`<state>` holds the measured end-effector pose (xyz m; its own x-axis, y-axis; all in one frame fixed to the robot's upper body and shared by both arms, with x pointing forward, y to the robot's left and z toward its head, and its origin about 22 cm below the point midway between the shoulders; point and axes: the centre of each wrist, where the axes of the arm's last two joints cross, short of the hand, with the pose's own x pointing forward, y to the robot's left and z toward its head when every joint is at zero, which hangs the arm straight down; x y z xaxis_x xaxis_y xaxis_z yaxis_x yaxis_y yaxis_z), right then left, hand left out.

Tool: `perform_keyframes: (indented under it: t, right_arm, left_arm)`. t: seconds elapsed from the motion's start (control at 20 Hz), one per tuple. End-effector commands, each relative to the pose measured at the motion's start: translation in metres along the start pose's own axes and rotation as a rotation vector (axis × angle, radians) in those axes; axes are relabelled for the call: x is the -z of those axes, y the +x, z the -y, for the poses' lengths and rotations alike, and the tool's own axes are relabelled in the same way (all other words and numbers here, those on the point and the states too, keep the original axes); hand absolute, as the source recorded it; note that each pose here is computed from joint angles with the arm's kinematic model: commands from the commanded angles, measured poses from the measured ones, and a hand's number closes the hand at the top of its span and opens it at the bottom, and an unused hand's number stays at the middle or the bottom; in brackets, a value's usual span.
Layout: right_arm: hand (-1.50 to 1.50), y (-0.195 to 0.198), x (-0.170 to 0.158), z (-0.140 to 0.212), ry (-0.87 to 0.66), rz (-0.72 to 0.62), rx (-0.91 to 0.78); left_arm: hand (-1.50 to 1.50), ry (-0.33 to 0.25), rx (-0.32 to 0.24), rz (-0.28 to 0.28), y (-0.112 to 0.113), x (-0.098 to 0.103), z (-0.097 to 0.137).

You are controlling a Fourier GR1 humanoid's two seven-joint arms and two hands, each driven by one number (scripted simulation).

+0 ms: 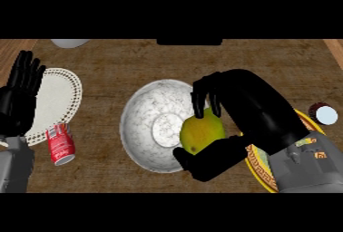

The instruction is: Pick the pear from the plate and place it in the bowl

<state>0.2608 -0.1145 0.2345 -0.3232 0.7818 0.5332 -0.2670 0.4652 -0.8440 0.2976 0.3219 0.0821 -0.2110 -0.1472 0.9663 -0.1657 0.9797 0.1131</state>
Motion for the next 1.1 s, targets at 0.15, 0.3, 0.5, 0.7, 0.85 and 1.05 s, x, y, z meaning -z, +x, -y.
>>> perform_keyframes:
  t: [0.15,0.3,0.5,0.7,0.85,1.05]
  right_arm:
    - [1.5,-0.003,0.038,-0.064,0.01,-0.114,-0.118]
    - [1.5,-0.021,0.044,-0.092,-0.019,-0.212,-0.006]
    - [-1.5,-0.022,0.071,-0.111,-0.002,-0.223,0.157]
    - [-1.5,-0.033,0.072,-0.124,-0.057,-0.166,0.337]
    - [-1.5,-0.05,0.076,-0.13,-0.205,-0.106,0.393]
    - [-1.5,-0.062,0.073,-0.085,-0.411,-0.094,0.445]
  left_arm:
    - [0.0,0.019,0.009,-0.002,-0.006,0.002,-0.016]
    - [0.0,0.007,-0.004,-0.004,-0.005,0.005,-0.015]
    - [0.0,0.007,-0.016,-0.009,-0.005,0.001,0.002]
    - [0.0,0.014,-0.008,0.007,-0.006,0.001,0.005]
    - [0.0,-0.002,-0.015,-0.005,-0.002,-0.002,0.004]
    - [0.0,0.012,0.0,-0.008,-0.006,-0.003,0.003]
